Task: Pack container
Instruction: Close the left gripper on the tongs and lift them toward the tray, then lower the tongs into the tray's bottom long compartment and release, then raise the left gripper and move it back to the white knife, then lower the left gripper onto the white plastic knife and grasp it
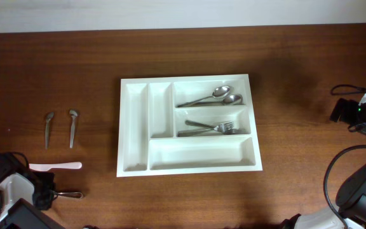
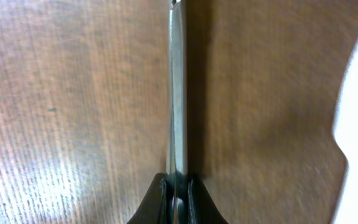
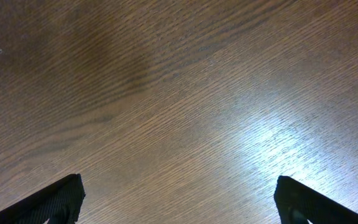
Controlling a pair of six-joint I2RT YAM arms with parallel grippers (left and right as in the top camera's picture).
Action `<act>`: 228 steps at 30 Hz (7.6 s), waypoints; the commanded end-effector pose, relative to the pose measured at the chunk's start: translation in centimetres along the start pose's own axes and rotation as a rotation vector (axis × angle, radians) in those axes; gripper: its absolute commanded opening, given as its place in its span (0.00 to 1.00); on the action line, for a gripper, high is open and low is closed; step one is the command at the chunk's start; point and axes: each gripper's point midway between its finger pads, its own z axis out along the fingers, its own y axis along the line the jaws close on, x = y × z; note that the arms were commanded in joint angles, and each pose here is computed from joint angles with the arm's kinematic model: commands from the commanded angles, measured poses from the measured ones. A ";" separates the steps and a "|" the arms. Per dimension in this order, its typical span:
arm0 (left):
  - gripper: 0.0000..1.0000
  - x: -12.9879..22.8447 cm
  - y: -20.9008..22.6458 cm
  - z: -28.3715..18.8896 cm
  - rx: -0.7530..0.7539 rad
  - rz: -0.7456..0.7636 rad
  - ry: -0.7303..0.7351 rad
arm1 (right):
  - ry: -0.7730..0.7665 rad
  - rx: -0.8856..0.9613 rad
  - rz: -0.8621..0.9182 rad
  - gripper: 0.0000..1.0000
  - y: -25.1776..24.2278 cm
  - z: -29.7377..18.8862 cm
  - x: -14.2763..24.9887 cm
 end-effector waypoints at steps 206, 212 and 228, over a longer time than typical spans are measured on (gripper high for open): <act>0.99 4.9 -7.8 -9.4 -0.094 -0.063 -0.065 | 0.004 0.006 0.014 0.99 -0.3 0.1 0.2; 0.99 3.2 -6.9 -8.0 -0.136 -0.111 -0.063 | 0.004 0.006 0.014 0.99 -0.3 0.1 0.2; 0.99 2.6 -8.0 -4.6 -0.106 -0.015 -0.038 | 0.004 0.006 0.014 0.99 -0.3 0.1 0.2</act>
